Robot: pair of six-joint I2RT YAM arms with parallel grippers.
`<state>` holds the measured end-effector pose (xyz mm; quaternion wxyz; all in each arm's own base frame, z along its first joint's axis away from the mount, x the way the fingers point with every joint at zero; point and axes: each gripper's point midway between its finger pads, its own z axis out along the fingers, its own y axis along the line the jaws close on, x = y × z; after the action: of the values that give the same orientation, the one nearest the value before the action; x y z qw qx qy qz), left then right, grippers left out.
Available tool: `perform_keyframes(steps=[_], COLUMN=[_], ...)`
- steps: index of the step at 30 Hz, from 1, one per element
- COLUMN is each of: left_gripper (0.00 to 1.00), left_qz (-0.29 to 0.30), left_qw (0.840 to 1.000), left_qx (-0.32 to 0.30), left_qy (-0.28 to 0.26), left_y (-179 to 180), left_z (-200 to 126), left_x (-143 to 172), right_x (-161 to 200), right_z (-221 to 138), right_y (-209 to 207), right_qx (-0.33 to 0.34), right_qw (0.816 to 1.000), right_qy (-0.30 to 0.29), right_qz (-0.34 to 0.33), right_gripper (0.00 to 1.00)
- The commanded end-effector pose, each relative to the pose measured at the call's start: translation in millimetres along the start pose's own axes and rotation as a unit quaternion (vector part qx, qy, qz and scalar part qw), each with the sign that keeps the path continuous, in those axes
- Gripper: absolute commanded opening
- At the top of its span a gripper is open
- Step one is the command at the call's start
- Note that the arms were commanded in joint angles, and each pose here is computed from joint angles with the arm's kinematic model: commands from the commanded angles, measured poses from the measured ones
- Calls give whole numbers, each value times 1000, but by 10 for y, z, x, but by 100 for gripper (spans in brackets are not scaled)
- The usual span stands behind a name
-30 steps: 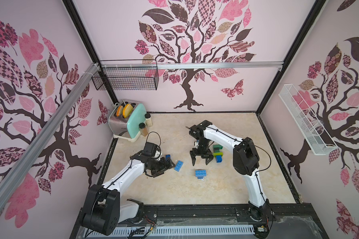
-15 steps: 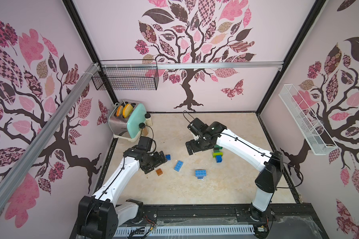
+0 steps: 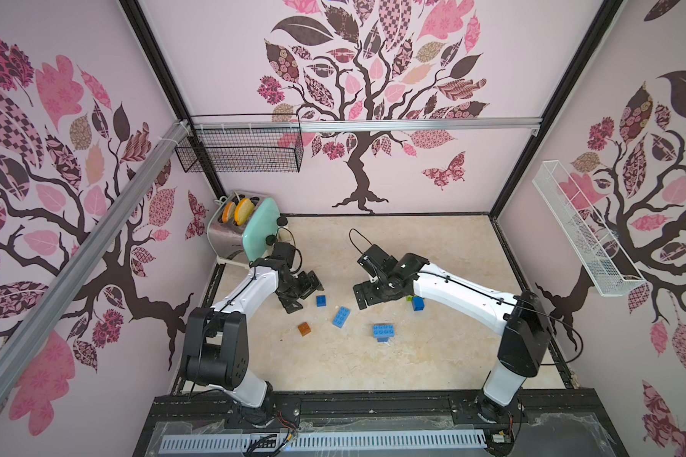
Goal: Assemble the letter f with lego
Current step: Move the lego brick at the center of the board.
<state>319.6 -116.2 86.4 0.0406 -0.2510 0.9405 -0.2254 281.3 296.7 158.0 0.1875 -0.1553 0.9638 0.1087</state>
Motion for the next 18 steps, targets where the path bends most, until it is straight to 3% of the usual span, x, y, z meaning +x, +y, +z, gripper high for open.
perform_keyframes(steps=[1, 5, 9, 18], left_gripper=[92, 92, 92, 92], left_qz=[-9, -35, -64, -104], left_qw=[1000, 997, 992, 990], left_qx=[15, -66, -111, -89], left_qy=[-5, -26, 1, 14], left_y=[-147, 209, 515, 583], left_z=[35, -78, -41, 91], left_x=[-139, -104, 99, 370], right_x=[-48, 4, 20, 6], right_z=[-152, -208, -200, -142], right_y=[-103, -196, -206, -177], right_qx=[-17, -21, -25, -38], right_qw=[999, 999, 999, 998], right_qy=[-19, -20, -20, -14], right_qz=[28, 34, 38, 38], right_gripper=[99, 99, 99, 99])
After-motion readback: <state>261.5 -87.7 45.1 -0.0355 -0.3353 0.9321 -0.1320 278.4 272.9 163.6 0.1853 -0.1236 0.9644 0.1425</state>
